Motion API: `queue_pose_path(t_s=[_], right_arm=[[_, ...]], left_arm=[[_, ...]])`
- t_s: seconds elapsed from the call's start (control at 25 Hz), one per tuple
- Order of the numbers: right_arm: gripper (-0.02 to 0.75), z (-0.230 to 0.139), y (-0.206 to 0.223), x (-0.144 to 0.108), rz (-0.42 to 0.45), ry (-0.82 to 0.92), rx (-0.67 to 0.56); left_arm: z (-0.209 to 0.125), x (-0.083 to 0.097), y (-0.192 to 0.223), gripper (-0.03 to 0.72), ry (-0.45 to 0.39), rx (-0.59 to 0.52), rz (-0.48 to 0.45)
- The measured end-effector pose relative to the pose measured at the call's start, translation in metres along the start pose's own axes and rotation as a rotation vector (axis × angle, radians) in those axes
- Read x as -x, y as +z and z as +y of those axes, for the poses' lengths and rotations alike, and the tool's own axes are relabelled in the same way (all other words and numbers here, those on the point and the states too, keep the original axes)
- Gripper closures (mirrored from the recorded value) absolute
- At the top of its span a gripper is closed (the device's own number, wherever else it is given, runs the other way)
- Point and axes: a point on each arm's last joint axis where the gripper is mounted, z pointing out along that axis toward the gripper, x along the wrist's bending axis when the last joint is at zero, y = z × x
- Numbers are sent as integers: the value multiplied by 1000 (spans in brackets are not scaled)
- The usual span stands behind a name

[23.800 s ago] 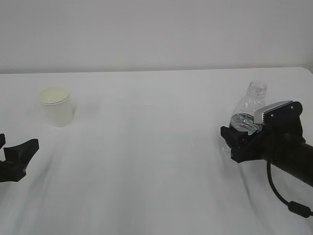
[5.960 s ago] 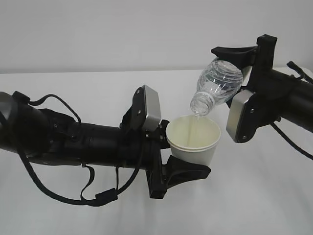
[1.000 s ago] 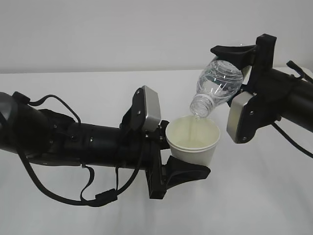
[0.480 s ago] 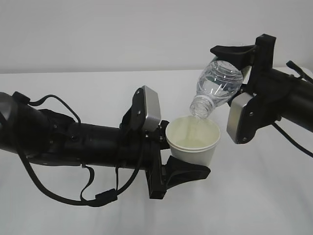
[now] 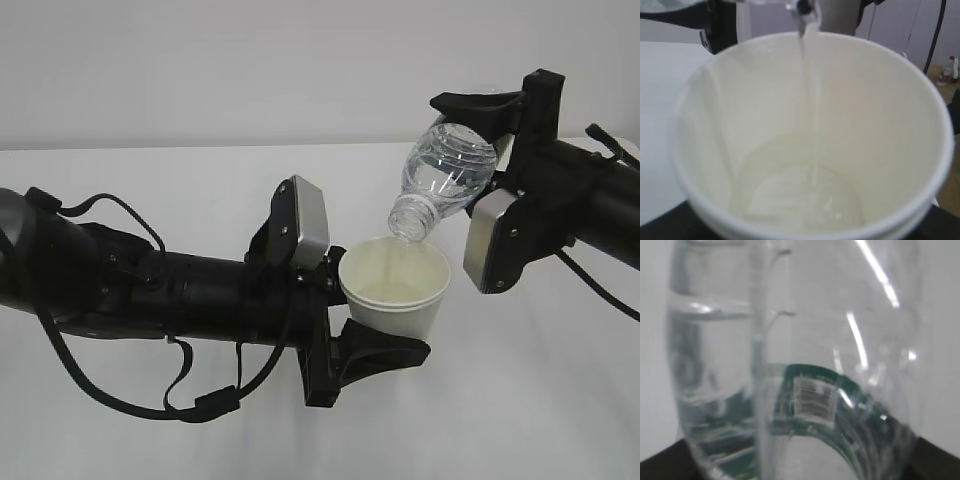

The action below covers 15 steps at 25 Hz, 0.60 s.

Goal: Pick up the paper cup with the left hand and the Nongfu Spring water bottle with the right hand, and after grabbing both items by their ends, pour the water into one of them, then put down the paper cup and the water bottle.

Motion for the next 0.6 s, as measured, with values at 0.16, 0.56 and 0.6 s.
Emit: queue_pose_path(t_s=[0.16, 0.56, 0.6], right_arm=[[255, 0, 0, 0, 0, 0, 0], [255, 0, 0, 0, 0, 0, 0], [255, 0, 0, 0, -2, 0, 0]], left_arm=[[0, 1, 0, 204, 5, -4, -6], [-1, 2, 0, 204, 20, -16, -27], [-2, 3, 0, 204, 22, -18, -30]])
